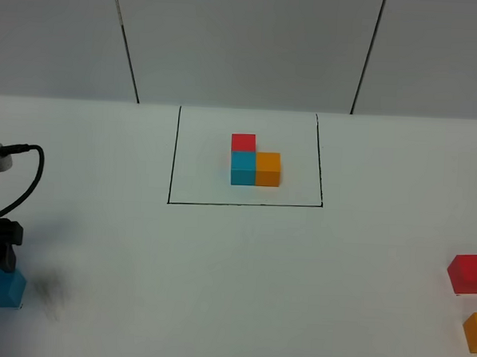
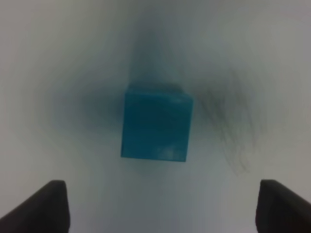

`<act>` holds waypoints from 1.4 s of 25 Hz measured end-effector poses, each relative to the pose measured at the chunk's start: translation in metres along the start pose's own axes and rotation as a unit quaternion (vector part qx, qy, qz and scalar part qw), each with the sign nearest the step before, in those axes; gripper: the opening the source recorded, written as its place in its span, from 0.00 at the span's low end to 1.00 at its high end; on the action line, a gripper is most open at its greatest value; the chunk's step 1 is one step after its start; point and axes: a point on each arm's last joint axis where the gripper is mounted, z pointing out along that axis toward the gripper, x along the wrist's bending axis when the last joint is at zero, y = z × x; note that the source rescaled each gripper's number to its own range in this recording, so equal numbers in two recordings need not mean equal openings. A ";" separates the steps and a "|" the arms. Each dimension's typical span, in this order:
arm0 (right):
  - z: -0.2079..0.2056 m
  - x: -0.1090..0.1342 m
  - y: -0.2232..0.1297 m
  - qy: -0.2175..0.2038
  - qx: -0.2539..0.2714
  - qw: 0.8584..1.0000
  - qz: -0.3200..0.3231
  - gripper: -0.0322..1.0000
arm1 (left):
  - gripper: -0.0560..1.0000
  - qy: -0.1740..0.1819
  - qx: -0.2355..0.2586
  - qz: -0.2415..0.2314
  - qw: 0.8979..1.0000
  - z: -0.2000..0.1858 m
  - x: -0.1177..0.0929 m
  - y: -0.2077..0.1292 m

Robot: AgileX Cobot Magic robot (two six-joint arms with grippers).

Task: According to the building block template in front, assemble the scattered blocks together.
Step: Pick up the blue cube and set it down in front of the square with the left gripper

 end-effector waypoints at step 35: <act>0.000 0.000 0.000 0.000 0.000 1.000 0.000 0.78 | 0.06 0.025 0.055 0.011 0.998 0.086 0.003 0.016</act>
